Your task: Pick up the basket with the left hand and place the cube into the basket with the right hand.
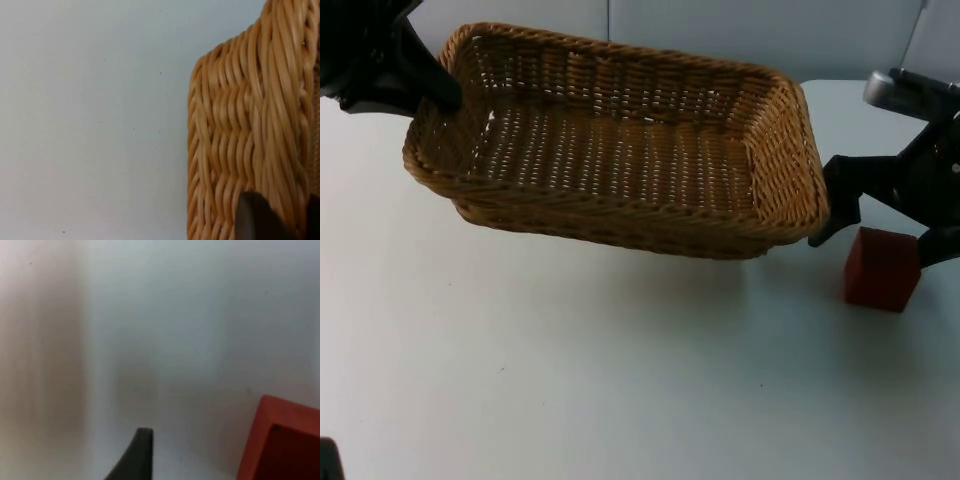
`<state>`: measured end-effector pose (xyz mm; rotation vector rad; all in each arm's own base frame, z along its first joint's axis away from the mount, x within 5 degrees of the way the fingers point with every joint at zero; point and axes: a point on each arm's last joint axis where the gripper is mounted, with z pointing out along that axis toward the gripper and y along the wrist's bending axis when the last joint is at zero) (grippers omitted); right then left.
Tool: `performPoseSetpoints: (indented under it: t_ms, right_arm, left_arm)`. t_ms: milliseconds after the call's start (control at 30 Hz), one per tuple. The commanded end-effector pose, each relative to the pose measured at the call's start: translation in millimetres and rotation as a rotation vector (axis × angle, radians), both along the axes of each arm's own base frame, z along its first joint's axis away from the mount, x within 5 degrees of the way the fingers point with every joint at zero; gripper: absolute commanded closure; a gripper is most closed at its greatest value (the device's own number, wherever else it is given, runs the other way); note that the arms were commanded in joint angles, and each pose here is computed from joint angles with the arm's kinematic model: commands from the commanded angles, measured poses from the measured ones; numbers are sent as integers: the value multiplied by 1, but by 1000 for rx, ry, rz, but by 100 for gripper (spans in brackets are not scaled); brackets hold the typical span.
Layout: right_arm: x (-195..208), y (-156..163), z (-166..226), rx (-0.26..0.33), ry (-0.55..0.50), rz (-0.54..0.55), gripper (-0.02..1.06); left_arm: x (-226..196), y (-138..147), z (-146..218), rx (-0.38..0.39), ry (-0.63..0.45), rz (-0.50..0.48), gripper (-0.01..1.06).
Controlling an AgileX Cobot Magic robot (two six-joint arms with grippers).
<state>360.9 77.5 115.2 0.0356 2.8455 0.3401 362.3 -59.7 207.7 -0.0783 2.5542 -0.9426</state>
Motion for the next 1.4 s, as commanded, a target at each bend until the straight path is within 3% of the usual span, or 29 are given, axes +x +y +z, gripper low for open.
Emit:
performPoseSetpoints:
  t_ms: [0,33,100,133,200,267,800,933,1067,1100,1167,1367]
  right_arm:
    - [1,2,2,9,-3,-14,22]
    - [1,2,2,13,2,-27,37]
    - [1,2,2,17,8,-47,56]
    - [1,2,2,17,8,-47,56]
    - [1,2,2,18,10,-56,69]
    - [1,1,2,8,5,-54,76]
    - [9,-6,5,-22,-52,-79,76]
    - [21,-10,24,-45,-95,-61,76]
    - [47,-21,86,-140,-249,-62,76]
    - [47,-21,86,-140,-249,-62,76]
    - [57,-24,119,-194,-300,-62,76]
    - [71,-12,196,-173,-406,-42,76]
  left_arm:
    - [1,-1,10,-42,-19,19,105]
    - [1,-1,10,-42,-19,19,105]
    - [1,-1,10,-42,-19,19,105]
    - [1,-1,10,-42,-19,19,105]
    - [1,-1,10,-42,-19,19,105]
    - [1,-1,10,-41,-20,21,105]
    - [1,-1,10,-41,-20,21,105]
    - [1,-1,10,-40,-21,22,105]
    - [3,0,10,-29,-34,40,105]
    - [3,0,10,-29,-34,40,105]
    - [4,1,10,-20,-43,54,105]
    - [6,3,10,-8,-54,71,105]
